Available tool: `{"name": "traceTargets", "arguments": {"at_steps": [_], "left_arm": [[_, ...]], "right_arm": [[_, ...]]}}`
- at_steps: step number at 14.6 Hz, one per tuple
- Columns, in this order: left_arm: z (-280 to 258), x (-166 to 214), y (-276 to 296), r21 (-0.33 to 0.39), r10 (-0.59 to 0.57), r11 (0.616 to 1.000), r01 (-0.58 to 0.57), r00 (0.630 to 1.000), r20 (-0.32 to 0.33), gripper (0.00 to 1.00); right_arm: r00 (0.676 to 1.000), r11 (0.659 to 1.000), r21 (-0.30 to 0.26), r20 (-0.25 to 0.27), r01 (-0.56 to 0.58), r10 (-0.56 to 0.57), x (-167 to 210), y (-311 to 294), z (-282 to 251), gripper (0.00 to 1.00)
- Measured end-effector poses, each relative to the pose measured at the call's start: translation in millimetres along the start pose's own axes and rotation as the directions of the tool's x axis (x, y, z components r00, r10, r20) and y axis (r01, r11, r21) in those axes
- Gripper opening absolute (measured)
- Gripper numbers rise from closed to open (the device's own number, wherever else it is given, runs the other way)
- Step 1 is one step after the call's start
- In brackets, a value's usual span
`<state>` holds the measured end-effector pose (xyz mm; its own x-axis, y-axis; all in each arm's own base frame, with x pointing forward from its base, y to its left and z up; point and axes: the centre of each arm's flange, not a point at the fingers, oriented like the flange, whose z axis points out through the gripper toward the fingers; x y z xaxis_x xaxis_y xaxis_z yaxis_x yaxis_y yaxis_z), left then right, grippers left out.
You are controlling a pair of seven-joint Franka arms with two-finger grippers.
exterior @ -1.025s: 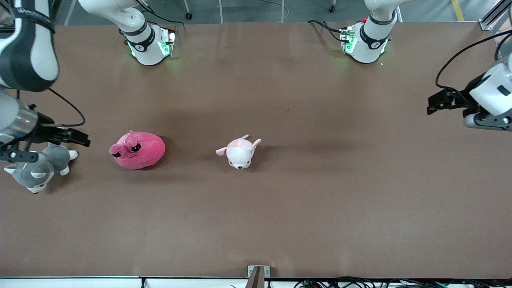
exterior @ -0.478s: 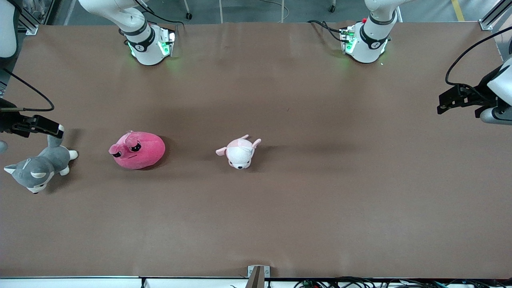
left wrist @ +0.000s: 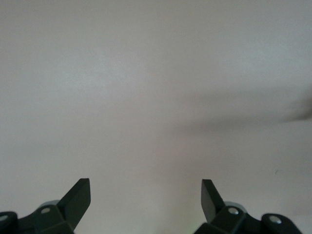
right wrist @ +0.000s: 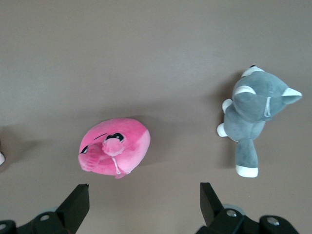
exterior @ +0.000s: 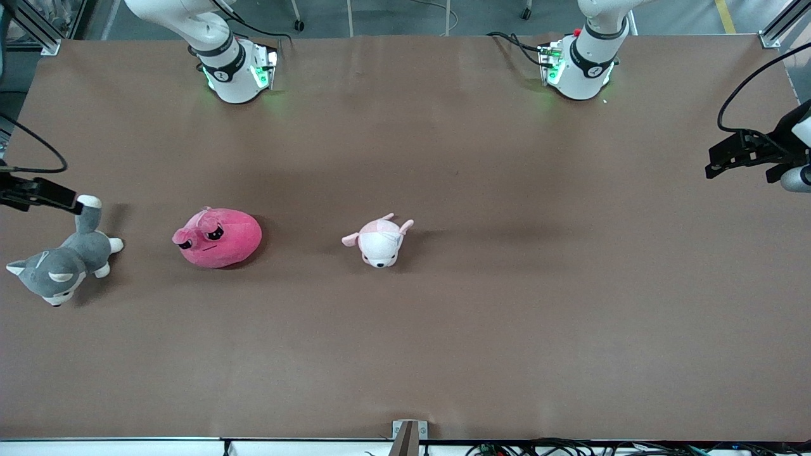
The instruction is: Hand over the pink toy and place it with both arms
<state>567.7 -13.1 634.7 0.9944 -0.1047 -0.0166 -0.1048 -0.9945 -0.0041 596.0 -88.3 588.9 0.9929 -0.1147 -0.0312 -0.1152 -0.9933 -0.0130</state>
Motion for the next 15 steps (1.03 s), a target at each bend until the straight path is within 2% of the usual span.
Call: {"name": "traceTargets", "arguments": {"at_steps": [2,5,11,15], "left_arm": [[-3,-2,1,0.002,0.0,1.0,0.0,1.0,-0.002,1.0],[-4,-3,1,0.003,0.0,1.0,0.0,1.0,-0.003,1.0],[-3,-3,-9,0.008,-0.02,1.0,0.02,1.0,-0.001,1.0],[-2,-2,-4,0.014,-0.014,1.0,0.014,1.0,0.001,1.0]], "right_arm": [[1.0,1.0,0.003,0.005,-0.005,0.005,-1,3,0,1.0],[0.998,1.0,0.009,0.066,0.011,-0.011,-7,-7,5,1.0],[0.992,1.0,0.011,0.127,-0.019,0.017,-18,-24,-1,1.0],[0.993,1.0,0.028,0.115,0.008,-0.011,-27,-50,-14,1.0]]}}
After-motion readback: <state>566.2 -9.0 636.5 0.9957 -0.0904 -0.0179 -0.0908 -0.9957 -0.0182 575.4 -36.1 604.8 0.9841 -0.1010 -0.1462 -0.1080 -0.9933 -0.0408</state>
